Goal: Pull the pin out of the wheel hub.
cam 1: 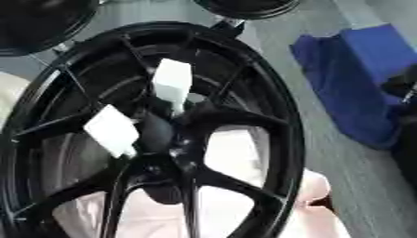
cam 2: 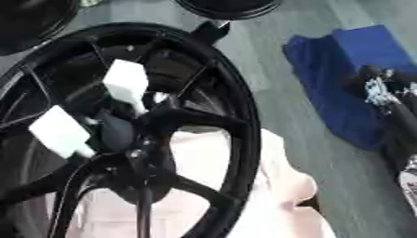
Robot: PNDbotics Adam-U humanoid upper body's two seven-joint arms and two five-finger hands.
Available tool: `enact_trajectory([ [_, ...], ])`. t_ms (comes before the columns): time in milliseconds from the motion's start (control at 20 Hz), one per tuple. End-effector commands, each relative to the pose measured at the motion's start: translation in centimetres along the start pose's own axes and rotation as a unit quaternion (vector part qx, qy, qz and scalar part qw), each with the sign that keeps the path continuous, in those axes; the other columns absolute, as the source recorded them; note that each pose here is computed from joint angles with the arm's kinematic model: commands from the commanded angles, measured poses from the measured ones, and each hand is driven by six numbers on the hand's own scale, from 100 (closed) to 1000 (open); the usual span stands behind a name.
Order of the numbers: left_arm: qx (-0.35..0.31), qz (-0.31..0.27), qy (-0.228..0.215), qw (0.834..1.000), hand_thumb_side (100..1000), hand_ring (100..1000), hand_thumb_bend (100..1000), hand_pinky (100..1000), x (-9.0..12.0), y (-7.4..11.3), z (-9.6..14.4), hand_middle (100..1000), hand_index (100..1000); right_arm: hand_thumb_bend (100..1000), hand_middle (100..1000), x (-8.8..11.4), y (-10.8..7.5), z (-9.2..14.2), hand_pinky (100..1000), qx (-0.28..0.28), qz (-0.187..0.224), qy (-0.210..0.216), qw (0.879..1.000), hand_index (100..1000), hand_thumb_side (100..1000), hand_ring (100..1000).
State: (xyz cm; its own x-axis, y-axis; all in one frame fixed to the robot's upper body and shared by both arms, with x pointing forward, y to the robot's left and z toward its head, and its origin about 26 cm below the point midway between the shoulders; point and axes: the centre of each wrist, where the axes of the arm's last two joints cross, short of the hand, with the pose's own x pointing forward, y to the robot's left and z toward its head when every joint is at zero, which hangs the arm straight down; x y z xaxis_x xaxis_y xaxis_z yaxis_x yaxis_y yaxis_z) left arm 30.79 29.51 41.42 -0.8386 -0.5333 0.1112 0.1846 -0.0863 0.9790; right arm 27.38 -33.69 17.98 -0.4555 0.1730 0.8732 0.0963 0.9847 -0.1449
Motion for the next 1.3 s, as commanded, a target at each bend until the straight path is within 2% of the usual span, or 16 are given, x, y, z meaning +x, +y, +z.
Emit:
enact_trajectory([
  [50, -0.016, -0.029, 0.011, 0.999, 577, 775, 370, 968, 1.2, 0.6, 0.8, 748, 845, 181, 618, 1.1, -0.4, -0.4, 837, 0.003, 0.011, -0.02, 1.0, 584, 523, 708],
  [300, -0.041, -0.044, 0.011, 0.998, 568, 777, 375, 965, 2.1, -0.5, 0.7, 749, 844, 180, 621, 1.1, -0.3, -0.5, 836, 0.004, 0.01, -0.026, 1.0, 584, 521, 711],
  [1300, -0.04, -0.04, 0.008, 0.998, 557, 768, 372, 961, 2.2, -0.5, 0.8, 741, 844, 194, 614, 1.0, -0.3, -0.4, 827, 0.001, 0.013, -0.026, 1.0, 577, 516, 701],
])
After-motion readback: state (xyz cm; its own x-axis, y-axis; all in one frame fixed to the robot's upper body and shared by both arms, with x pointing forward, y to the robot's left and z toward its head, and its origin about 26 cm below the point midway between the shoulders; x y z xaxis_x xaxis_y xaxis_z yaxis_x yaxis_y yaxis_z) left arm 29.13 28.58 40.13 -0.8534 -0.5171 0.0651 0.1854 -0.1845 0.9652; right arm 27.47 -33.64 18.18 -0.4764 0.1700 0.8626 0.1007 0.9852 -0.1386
